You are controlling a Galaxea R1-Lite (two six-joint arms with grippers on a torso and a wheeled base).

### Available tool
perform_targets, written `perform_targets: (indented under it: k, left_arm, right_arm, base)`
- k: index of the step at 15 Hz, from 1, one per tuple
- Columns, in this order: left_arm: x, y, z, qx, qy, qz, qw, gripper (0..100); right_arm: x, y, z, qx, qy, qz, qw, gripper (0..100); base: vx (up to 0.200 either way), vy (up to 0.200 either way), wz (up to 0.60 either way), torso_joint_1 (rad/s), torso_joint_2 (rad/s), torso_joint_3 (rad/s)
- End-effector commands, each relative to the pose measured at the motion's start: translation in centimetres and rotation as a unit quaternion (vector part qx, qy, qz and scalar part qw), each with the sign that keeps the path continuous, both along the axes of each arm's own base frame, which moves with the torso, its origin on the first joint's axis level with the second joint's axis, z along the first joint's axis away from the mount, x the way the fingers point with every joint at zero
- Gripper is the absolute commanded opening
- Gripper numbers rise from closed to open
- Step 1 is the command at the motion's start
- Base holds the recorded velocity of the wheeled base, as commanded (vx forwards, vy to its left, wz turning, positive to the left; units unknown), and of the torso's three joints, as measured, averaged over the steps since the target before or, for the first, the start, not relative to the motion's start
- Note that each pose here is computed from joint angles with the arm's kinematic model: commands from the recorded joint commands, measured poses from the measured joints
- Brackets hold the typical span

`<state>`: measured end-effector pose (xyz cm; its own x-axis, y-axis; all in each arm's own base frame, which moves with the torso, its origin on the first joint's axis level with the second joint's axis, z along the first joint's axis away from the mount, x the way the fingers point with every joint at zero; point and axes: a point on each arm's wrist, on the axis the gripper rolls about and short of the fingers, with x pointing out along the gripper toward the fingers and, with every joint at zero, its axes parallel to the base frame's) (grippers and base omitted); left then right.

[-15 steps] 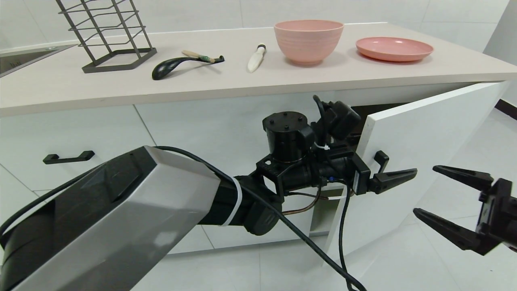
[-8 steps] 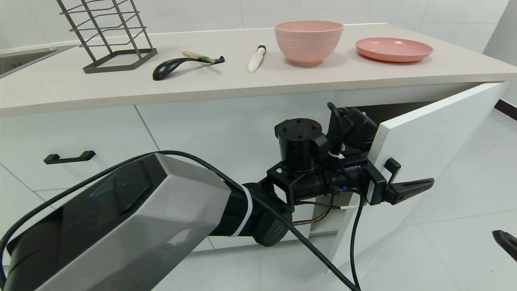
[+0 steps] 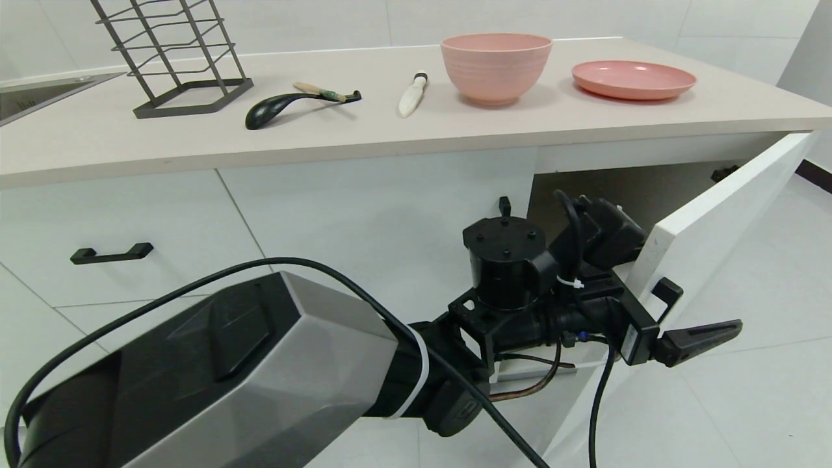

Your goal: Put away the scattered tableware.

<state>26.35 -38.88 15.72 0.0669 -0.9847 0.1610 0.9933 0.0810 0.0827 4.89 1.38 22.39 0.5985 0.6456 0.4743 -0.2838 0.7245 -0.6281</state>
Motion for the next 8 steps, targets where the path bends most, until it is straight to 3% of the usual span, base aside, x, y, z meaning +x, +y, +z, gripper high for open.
perform_targets:
  k: [1, 3, 8]
  left_arm:
    - [-0.4, -0.4, -0.8, 0.005, 0.003, -0.006, 1.0, 100]
    - [-1.0, -1.2, -1.4, 0.002, 0.001, -0.016, 0.9999, 100]
    - [-1.9, -2.7, -2.0, -0.007, -0.004, -0.032, 0.9995, 100]
  right_arm:
    - [0.0, 0.0, 0.6, 0.0, -0.012, -0.001, 1.0, 100]
    - [-0.3, 0.0, 2.0, -0.001, -0.042, -0.004, 0.999, 100]
    - [-0.5, 0.0, 2.5, -0.002, -0.055, -0.003, 0.998, 100]
  base:
    - [0.0, 0.0, 0.0, 0.0, 0.0, 0.0]
    - [0.0, 0.0, 0.0, 0.0, 0.0, 0.0]
    - [0.0, 0.0, 0.0, 0.0, 0.0, 0.0]
